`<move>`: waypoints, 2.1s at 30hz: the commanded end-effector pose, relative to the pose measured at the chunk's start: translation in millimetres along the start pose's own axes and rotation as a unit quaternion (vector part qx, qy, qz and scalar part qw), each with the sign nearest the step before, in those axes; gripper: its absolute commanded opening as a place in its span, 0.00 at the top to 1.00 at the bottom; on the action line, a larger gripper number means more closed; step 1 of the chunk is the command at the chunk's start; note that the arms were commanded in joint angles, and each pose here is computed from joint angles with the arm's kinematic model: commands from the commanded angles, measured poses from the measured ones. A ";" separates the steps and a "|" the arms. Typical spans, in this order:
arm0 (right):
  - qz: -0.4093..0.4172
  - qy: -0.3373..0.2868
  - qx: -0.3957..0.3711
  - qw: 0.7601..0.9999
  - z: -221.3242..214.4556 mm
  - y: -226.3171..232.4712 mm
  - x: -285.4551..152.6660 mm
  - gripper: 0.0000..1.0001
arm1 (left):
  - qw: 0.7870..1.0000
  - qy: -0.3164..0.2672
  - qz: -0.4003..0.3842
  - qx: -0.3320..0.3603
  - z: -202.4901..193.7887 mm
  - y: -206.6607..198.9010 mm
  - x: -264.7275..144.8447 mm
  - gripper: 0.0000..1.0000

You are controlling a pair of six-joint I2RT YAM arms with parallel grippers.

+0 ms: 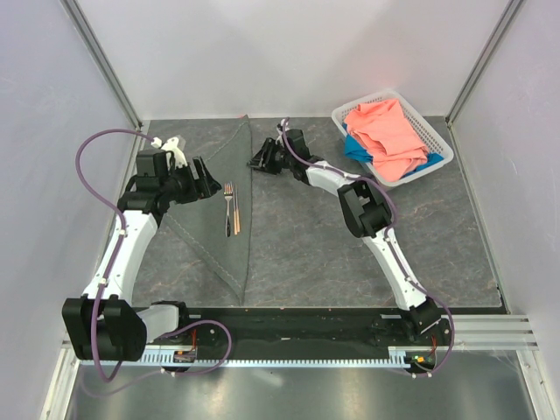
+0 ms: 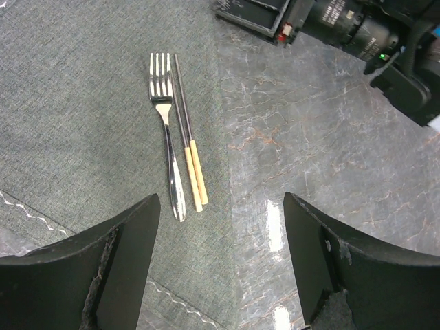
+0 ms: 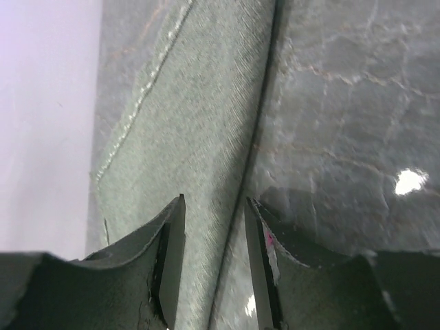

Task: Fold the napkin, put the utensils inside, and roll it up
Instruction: Fold the napkin

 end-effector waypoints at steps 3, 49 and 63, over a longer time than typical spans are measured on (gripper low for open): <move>0.031 -0.019 0.028 0.999 2.0 -1.4 17.9 0.53 | 1.000 -0.010 -0.028 0.008 5.1 -9.6 -2.1 0.20; -0.267 -0.111 0.167 0.943 -144.3 -56.9 -202.1 1.00 | 0.998 -0.014 -0.058 0.015 4.4 -22.6 -7.2 0.20; -0.357 -0.163 0.057 0.918 -68.5 -52.4 -261.7 0.37 | 0.998 -0.018 -0.054 0.020 4.1 -22.3 -9.2 0.20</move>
Point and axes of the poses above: each gripper's point midway between its finger pads, its own x axis out along the fingers, its own y axis along the line the jaws close on, z = x × y, the point moved 9 cm from there along -x, back along the fingers, and after that the axes turned 11 degrees about -x, right-handed, at the moved point
